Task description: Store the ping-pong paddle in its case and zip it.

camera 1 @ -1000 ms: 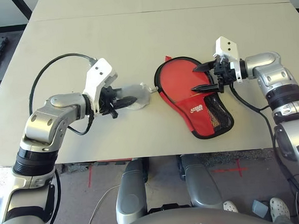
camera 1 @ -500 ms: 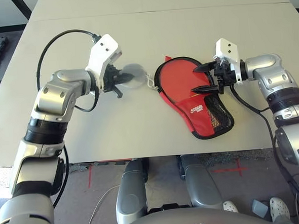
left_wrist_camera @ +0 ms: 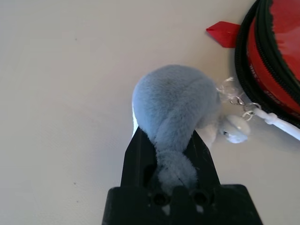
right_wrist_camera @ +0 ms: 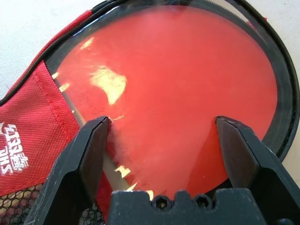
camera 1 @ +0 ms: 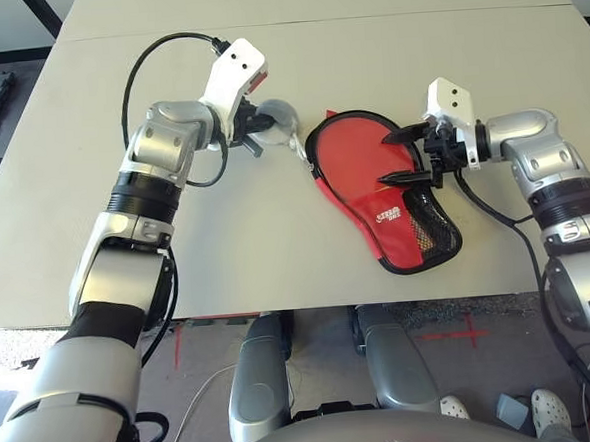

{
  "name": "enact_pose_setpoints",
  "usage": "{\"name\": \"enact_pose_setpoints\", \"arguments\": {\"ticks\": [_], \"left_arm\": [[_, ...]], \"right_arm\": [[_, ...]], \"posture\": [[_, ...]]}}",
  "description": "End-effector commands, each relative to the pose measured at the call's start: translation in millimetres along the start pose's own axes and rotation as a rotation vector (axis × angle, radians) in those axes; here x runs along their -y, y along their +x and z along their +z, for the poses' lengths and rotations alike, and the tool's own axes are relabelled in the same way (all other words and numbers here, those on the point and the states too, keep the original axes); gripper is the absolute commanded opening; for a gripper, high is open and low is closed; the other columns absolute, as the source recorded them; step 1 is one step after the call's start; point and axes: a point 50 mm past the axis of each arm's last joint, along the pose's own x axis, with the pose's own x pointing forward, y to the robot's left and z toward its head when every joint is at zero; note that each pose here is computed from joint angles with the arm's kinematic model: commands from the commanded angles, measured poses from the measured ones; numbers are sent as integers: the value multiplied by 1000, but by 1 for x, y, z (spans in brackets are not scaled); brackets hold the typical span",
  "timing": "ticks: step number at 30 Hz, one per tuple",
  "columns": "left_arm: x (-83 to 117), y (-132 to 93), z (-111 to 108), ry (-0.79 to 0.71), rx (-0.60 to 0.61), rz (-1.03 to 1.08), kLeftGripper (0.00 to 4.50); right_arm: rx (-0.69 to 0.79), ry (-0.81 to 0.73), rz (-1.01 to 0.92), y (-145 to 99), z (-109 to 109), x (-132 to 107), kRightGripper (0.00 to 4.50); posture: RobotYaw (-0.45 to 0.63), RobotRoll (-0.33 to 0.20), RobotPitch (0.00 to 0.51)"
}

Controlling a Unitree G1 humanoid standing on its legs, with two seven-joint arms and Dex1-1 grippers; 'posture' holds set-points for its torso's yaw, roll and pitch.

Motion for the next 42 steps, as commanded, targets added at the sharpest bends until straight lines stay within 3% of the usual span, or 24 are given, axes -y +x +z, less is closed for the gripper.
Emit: {"name": "enact_pose_setpoints", "arguments": {"ticks": [1, 11, 18, 30, 42], "left_arm": [[-20, -5, 0, 95, -62, 150, 206], [-42, -16, 7, 192, -122, 274, 202], [-43, -9, 23, 186, -40, 333, 199], [-2, 33, 76, 139, 227, 440, 197], [50, 56, 122, 84, 427, 412, 196]], "right_arm": [[-132, 114, 68, 8, -37, -17, 4500], [-137, 114, 80, 11, -38, -21, 4500], [-143, 113, 87, 11, -40, -23, 4500], [-154, 117, 99, 12, -43, -28, 4500], [-153, 128, 95, 14, -43, -31, 4500]], "posture": [[-47, 0, 278], [-46, 0, 273], [-46, 0, 274], [-74, 0, 283], [-107, 0, 291]]}}
